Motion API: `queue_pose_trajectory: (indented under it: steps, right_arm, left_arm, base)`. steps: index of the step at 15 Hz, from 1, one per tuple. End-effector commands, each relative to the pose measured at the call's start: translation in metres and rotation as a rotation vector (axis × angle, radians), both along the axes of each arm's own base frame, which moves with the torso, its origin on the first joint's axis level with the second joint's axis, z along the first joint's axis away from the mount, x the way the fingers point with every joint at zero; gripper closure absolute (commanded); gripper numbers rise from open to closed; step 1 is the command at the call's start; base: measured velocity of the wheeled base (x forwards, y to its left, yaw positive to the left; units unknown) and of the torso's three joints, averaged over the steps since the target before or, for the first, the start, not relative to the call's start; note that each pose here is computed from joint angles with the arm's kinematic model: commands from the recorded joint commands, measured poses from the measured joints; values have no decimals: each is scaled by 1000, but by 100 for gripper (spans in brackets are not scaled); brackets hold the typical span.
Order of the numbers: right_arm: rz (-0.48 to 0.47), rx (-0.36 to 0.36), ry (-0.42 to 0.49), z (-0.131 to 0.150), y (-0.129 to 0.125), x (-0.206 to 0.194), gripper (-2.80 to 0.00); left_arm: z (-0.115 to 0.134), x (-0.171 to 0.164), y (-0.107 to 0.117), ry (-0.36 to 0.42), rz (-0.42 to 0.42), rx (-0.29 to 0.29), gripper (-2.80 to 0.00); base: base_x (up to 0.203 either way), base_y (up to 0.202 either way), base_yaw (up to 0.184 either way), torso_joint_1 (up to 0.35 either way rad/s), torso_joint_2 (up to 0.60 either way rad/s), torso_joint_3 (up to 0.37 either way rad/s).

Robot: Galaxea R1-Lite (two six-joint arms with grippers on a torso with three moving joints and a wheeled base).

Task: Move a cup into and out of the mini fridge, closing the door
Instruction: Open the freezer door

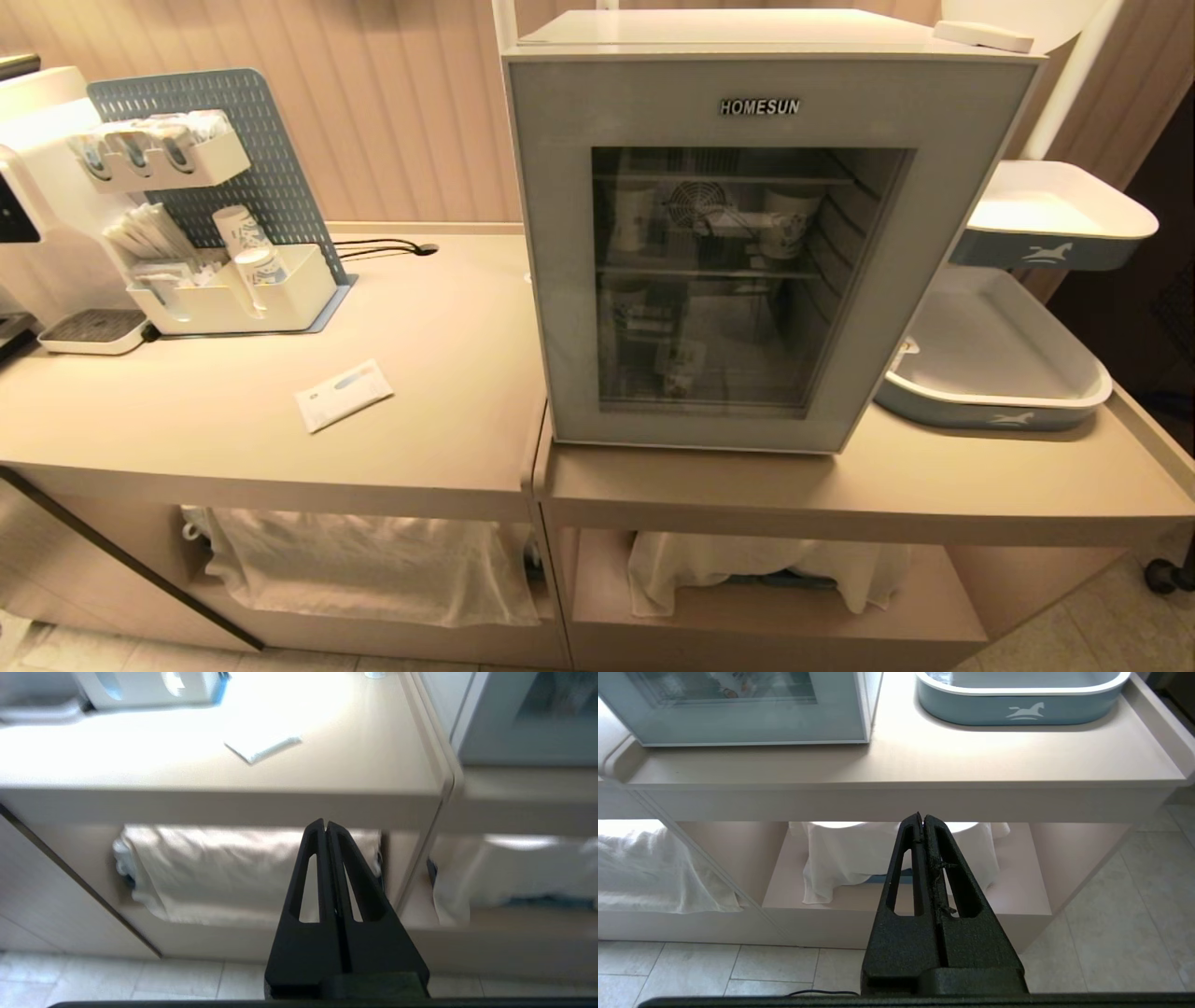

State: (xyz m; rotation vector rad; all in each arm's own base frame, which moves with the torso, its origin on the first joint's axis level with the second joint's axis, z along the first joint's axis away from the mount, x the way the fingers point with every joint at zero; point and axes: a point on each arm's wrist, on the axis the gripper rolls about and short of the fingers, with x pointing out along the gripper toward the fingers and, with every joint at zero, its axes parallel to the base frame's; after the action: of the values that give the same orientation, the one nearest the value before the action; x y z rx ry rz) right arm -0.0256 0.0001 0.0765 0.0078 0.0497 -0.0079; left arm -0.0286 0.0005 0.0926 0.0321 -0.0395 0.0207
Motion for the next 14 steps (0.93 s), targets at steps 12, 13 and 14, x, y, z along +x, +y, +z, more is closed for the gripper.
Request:
queue_pose_trajectory:
  steps: [12, 13, 14]
  right_arm:
    - [2, -3, 1, 0, 0, 0, 0]
    - [0, -3, 1, 0, 0, 0, 0]
    - [2, -3, 1, 0, 0, 0, 0]
  left_arm:
    - [193, 146, -5, 424, -96, -179, 0]
    - [186, 178, -7, 472, -169, -201, 0]
    - [178, 209, -10, 505, -257, -226, 0]
  base:
    - [0, 0, 0, 0, 0, 0]
    - [0, 0, 0, 0, 0, 0]
    - [0, 0, 0, 0, 0, 0]
